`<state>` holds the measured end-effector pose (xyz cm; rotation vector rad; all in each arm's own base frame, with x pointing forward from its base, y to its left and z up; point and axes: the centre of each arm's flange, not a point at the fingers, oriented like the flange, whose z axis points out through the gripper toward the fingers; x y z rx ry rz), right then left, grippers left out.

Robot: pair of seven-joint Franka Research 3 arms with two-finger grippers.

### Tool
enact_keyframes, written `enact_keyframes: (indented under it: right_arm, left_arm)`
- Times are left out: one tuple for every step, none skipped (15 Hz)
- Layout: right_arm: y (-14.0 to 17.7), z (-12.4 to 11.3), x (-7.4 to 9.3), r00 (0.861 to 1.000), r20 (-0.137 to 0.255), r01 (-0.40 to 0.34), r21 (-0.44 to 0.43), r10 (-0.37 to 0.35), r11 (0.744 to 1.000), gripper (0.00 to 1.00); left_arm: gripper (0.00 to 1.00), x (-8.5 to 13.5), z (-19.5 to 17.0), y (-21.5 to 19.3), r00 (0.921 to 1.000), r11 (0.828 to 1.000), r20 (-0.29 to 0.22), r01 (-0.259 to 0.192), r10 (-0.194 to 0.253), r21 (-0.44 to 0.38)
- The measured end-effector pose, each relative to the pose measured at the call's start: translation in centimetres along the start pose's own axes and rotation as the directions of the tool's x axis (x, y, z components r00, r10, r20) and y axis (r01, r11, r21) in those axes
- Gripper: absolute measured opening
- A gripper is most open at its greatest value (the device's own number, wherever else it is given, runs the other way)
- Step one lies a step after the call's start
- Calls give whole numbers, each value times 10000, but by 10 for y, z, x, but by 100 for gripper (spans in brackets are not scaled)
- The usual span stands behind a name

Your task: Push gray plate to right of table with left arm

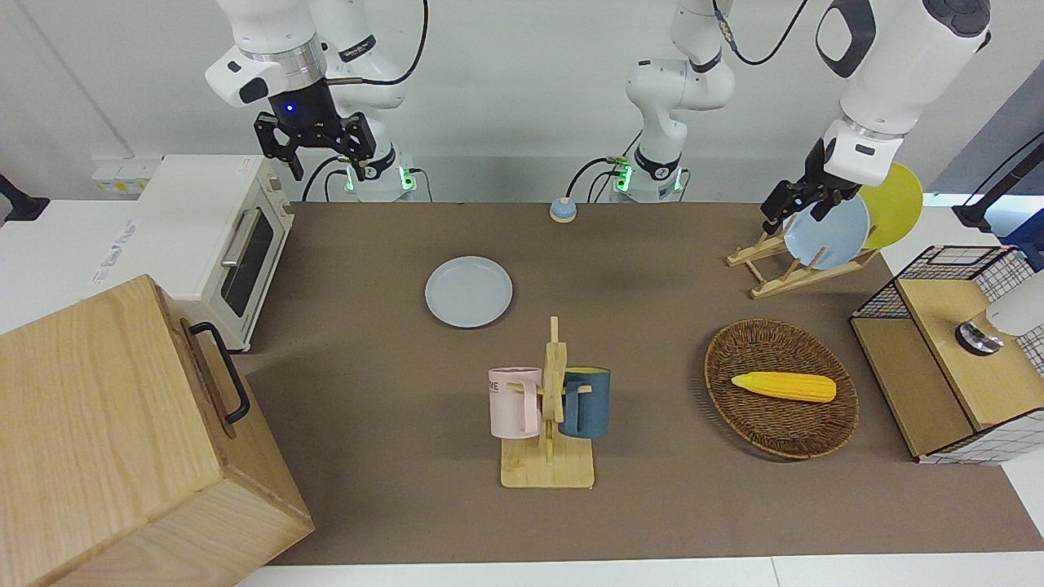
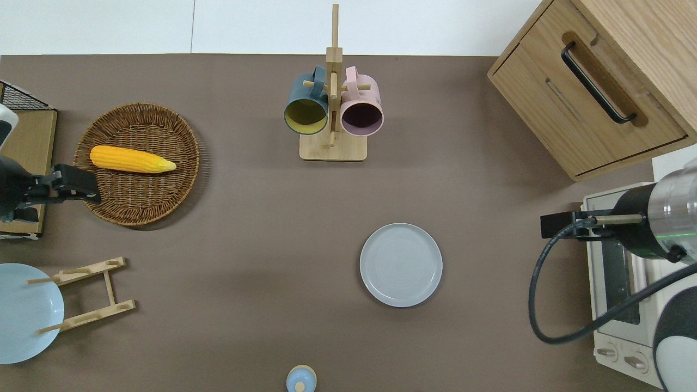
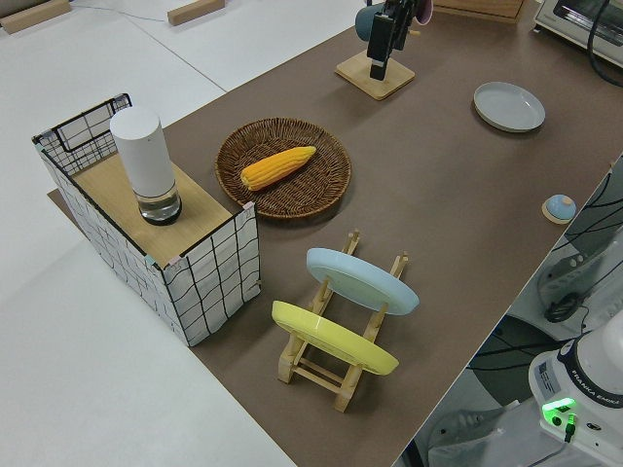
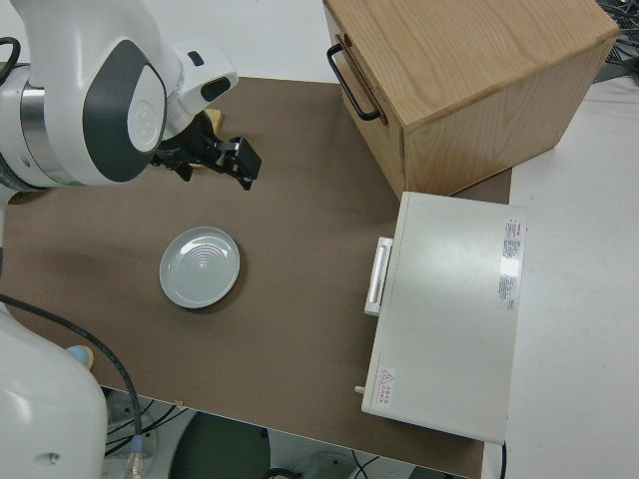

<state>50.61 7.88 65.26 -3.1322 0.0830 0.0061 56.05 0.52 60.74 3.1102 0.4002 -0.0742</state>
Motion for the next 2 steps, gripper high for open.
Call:
enact_keyframes:
  right_arm:
    - [0, 0, 0, 10000, 0, 0, 0, 0, 10000, 100]
    - [0, 0, 0, 10000, 0, 0, 0, 0, 10000, 100]
  left_arm:
    - [100, 0, -1, 1, 10000, 10000, -26, -50, 50, -6]
    - [100, 0, -2, 2, 10000, 10000, -48, -87, 87, -11]
